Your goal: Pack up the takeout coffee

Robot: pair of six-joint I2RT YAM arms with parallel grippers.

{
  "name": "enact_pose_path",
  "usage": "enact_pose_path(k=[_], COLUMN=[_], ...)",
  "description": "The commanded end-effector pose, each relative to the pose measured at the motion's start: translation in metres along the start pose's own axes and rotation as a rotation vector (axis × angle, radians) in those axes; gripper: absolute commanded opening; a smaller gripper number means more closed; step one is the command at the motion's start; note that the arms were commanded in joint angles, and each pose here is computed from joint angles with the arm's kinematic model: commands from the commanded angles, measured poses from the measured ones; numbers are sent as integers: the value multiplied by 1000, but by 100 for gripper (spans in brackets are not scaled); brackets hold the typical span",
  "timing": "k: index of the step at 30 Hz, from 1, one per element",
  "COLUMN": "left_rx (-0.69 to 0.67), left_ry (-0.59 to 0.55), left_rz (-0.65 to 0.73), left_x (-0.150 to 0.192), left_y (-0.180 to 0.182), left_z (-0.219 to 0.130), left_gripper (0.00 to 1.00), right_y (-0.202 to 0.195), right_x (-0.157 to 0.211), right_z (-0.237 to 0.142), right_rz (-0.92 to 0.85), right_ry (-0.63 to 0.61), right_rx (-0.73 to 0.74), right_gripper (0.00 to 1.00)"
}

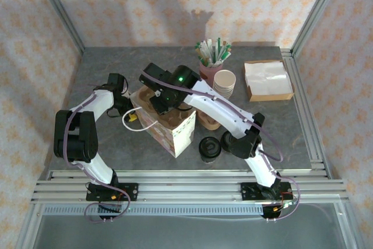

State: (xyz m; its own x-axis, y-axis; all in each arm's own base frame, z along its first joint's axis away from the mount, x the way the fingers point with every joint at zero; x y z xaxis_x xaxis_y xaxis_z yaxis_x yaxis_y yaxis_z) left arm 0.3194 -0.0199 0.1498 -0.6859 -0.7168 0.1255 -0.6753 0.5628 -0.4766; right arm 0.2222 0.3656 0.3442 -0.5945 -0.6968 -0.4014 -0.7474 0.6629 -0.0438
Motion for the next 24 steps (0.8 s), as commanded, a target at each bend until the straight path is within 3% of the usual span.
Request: enact_pose_path(k=[1, 17, 24], left_rx=[-1, 23, 61], left_ry=[-35, -44, -63], left_rz=[36, 58, 78], left_x=[1, 2, 3], left_y=[-7, -11, -16], left_z=[-13, -18, -27], left_gripper=[76, 76, 77], right_y=[0, 3, 4], right_x=[3, 9, 10], right_z=[-10, 5, 1], right_rz=[4, 6, 20], right_ry=[-10, 49, 15], right_rx=[8, -2, -33], right_gripper=[31, 30, 29])
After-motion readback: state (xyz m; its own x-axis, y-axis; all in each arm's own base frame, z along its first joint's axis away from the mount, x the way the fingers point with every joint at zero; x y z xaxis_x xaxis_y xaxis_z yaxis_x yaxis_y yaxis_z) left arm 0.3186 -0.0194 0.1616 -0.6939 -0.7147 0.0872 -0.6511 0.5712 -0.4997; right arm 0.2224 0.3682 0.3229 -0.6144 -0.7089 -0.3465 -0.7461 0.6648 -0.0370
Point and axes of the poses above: each hand's point on the last joint's axis, 136 mm out from that joint toward the fingers, its own z axis out along the fingers, its own y axis along the line the jaws close on, x = y × z, the point moved 10 cm from there along -z, back along the fingers, and after that the axes turned 13 degrees about -z, right-handed, at the moved point
